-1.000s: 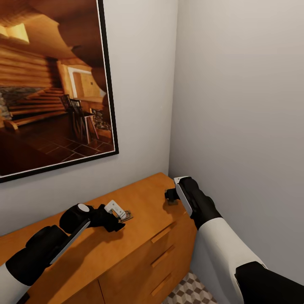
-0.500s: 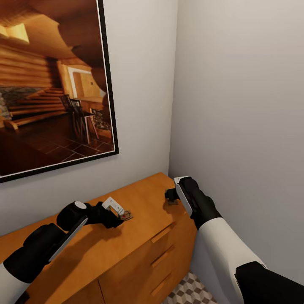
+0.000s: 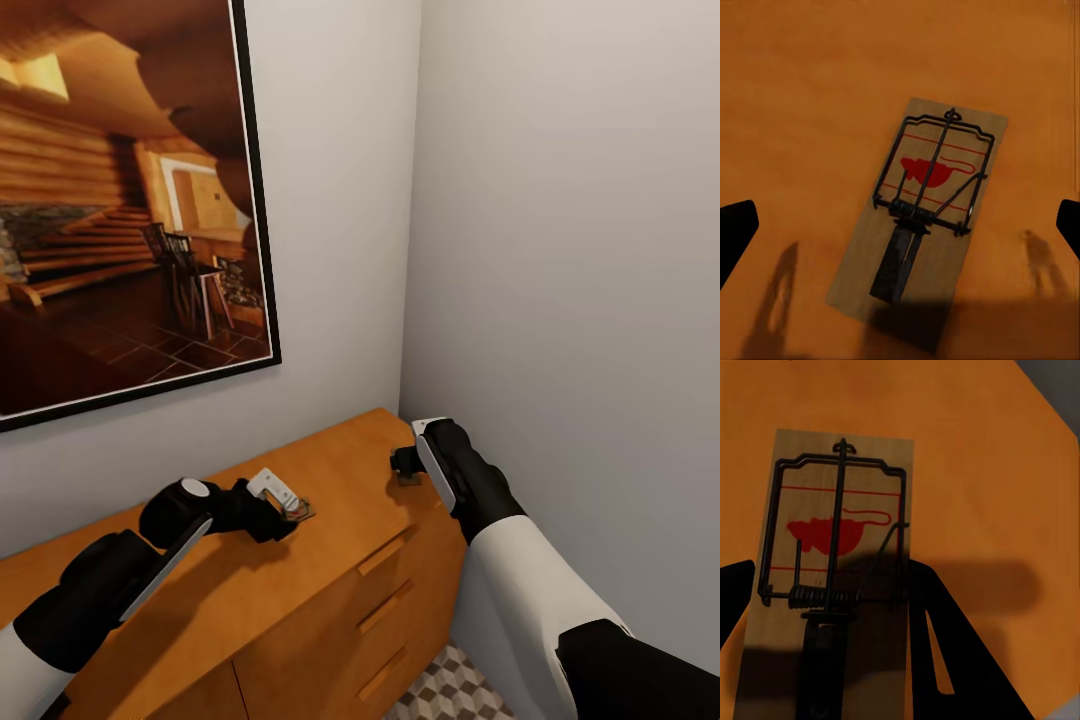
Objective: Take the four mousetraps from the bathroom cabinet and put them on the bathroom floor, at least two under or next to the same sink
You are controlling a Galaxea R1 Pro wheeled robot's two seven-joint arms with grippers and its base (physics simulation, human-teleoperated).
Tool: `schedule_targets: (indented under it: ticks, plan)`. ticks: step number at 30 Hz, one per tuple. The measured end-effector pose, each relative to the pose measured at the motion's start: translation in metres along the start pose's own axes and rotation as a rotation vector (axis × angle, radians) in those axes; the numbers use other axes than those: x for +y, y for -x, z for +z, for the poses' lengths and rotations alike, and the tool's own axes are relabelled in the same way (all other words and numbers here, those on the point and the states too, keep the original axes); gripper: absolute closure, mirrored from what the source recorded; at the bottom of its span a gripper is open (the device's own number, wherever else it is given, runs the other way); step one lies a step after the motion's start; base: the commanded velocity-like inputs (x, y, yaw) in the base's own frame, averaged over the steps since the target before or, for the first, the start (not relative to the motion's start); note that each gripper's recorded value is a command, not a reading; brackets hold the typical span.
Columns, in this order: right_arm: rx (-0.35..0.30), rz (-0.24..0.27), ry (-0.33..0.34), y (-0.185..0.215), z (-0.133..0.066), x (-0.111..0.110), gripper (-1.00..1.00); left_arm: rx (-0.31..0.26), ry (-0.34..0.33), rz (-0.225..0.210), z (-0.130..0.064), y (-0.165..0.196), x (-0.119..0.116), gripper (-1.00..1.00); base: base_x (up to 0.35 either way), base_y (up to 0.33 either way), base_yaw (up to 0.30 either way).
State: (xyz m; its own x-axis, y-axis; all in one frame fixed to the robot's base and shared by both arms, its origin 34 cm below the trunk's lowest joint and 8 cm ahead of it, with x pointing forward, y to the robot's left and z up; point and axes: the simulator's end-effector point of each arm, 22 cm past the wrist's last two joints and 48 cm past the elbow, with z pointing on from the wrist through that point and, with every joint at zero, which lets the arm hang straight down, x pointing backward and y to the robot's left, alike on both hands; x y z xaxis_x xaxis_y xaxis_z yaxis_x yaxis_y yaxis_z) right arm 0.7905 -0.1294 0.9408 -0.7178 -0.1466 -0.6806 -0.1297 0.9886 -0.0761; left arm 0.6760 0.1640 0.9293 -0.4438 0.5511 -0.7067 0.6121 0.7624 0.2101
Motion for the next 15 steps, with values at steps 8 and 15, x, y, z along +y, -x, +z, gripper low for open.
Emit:
schedule_targets:
  ticks: [8, 15]
  plan:
    - [0.000, 0.000, -0.001, -0.009, 0.009, 0.001, 1.00, 0.012, -0.031, 0.043, 0.015, -0.013, -0.023, -1.00, 0.000, 0.000, 0.000]
    - [0.000, 0.001, 0.001, -0.012, 0.012, 0.001, 1.00, 0.005, -0.030, 0.050, 0.015, -0.013, -0.024, -1.00, 0.000, 0.000, 0.000]
